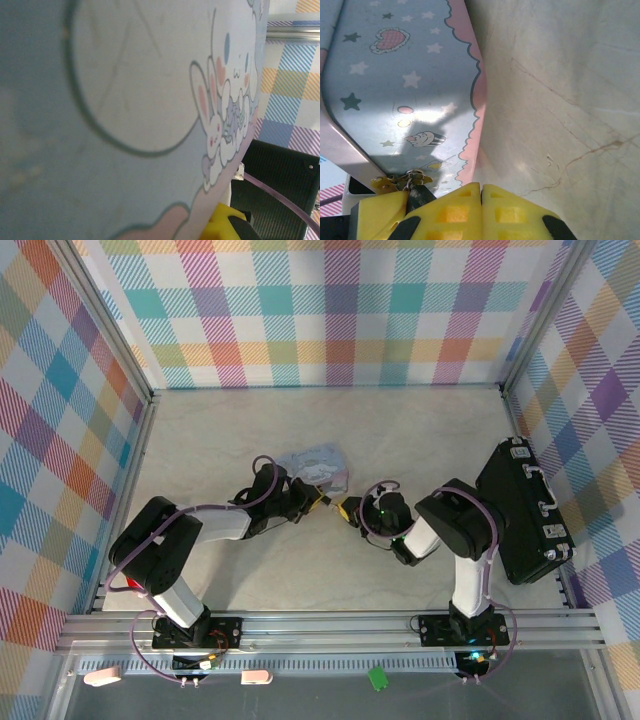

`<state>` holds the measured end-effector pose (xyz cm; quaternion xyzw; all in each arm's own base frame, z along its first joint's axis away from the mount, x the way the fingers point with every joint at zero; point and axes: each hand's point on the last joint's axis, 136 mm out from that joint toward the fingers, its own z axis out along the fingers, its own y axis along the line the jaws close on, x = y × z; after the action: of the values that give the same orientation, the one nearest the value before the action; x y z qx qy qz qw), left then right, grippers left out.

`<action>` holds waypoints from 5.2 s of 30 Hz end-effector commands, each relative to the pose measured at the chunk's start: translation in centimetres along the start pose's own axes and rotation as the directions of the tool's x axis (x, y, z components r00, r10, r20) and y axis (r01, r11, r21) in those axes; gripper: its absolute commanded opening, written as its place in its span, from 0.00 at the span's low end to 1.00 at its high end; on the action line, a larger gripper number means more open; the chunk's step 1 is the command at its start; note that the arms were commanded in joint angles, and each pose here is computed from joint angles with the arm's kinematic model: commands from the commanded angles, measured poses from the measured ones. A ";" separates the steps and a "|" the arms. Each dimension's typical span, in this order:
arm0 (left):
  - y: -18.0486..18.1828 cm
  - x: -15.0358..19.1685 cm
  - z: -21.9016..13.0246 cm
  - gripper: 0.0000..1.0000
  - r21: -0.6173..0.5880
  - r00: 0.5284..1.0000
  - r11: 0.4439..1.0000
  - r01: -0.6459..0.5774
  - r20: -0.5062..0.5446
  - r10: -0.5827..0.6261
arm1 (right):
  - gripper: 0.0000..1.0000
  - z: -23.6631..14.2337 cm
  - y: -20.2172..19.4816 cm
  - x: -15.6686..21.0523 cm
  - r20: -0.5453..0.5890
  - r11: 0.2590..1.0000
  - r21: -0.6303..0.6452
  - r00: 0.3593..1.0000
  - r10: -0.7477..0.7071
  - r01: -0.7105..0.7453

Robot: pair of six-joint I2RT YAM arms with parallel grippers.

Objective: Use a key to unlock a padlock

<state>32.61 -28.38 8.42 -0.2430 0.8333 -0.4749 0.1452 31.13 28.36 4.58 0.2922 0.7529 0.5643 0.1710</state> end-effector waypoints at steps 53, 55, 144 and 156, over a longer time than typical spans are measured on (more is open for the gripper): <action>5.7 -4.8 -12.3 0.54 -0.405 0.932 0.865 -0.296 0.074 0.354 | 0.31 -4.3 1.7 11.4 -0.576 0.544 0.122 0.505 -0.642 0.830; 5.8 -5.2 -14.8 0.59 -0.431 0.918 0.860 -0.275 0.149 0.368 | 0.31 -3.7 1.7 12.2 -0.601 0.527 0.109 0.478 -0.641 0.843; 0.1 0.4 -11.5 0.62 0.147 0.991 0.982 -0.122 0.067 0.113 | 0.00 -1.8 16.5 11.2 -0.378 0.541 0.060 0.520 -0.766 0.839; -1.7 0.0 -13.2 0.59 0.297 0.939 0.927 0.231 0.181 -0.292 | 0.00 -2.7 16.4 11.7 -0.310 0.562 -0.022 0.529 -0.790 0.827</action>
<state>25.88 -20.98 13.52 -0.3208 0.7522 -0.5476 0.1776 24.71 36.66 21.54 -0.1609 0.8663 0.3855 0.2738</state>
